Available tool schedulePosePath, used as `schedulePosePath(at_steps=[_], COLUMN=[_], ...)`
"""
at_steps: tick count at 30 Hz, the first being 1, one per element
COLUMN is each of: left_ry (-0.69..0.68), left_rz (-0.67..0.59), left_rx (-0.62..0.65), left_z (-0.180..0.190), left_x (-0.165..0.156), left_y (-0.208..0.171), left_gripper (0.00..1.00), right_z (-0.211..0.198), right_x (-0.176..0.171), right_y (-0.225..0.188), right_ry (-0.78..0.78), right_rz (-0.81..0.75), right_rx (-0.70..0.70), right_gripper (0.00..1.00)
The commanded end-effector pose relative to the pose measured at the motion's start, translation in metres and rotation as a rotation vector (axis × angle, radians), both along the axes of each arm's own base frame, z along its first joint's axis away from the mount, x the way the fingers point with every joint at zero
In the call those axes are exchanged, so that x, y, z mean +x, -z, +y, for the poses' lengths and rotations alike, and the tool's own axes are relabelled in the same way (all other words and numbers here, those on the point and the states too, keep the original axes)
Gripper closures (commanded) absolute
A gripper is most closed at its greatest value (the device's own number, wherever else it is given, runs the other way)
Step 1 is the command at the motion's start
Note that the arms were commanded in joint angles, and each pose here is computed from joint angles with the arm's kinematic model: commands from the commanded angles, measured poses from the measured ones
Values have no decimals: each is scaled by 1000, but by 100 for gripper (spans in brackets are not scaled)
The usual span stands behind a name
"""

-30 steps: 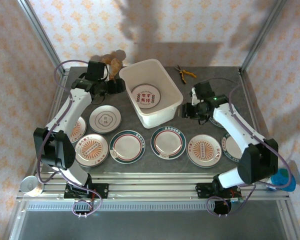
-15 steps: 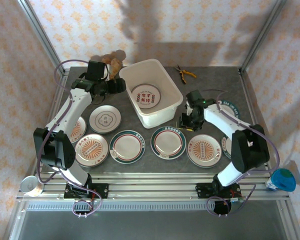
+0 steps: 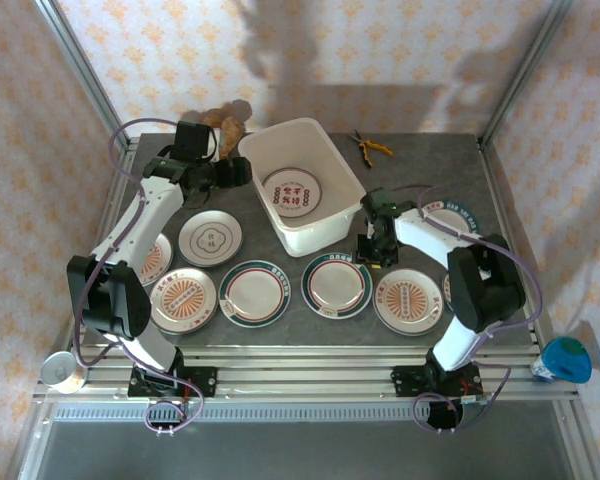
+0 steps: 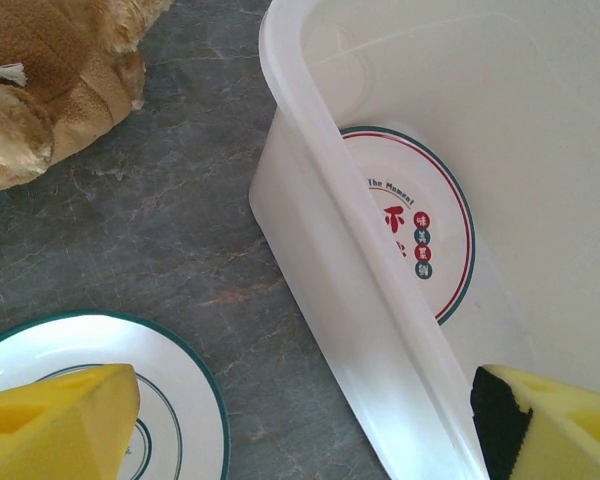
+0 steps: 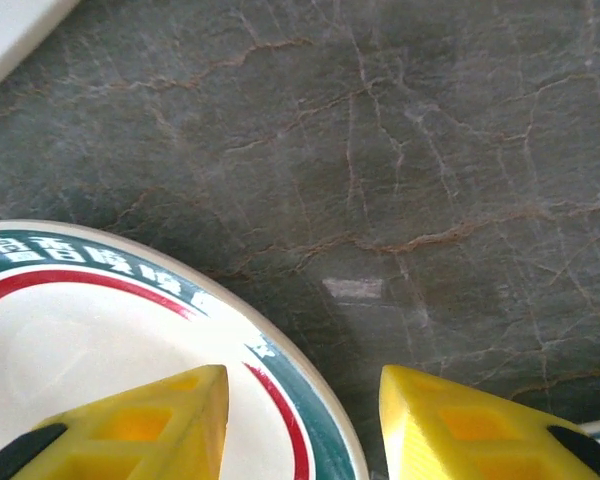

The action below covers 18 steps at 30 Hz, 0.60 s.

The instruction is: Place the plates into the plastic bin on the countertop

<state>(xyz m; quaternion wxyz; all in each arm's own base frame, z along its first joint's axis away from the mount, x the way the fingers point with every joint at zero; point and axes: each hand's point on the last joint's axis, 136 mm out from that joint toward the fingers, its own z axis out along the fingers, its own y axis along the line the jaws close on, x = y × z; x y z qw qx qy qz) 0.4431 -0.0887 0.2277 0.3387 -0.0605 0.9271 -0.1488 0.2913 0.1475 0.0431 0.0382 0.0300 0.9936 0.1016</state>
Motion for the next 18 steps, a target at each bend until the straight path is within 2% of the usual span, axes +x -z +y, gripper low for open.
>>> schedulePosePath(at_steps=[1,13,18], left_ry=[33,19,17], left_rz=[7,7,8], left_rx=[17,5,9], left_z=[-5,-5,-7], left_x=[2,4,3], left_y=[0,-2,-2], left_gripper=[11,11,11], right_z=[-4,1,0], right_x=[-5,-15,-18], right_y=[13,27,33], right_ry=[5,-38,-51], right_rz=[22,41,56], right_rx=[-36,-25,-36], right_gripper=[56,57,63])
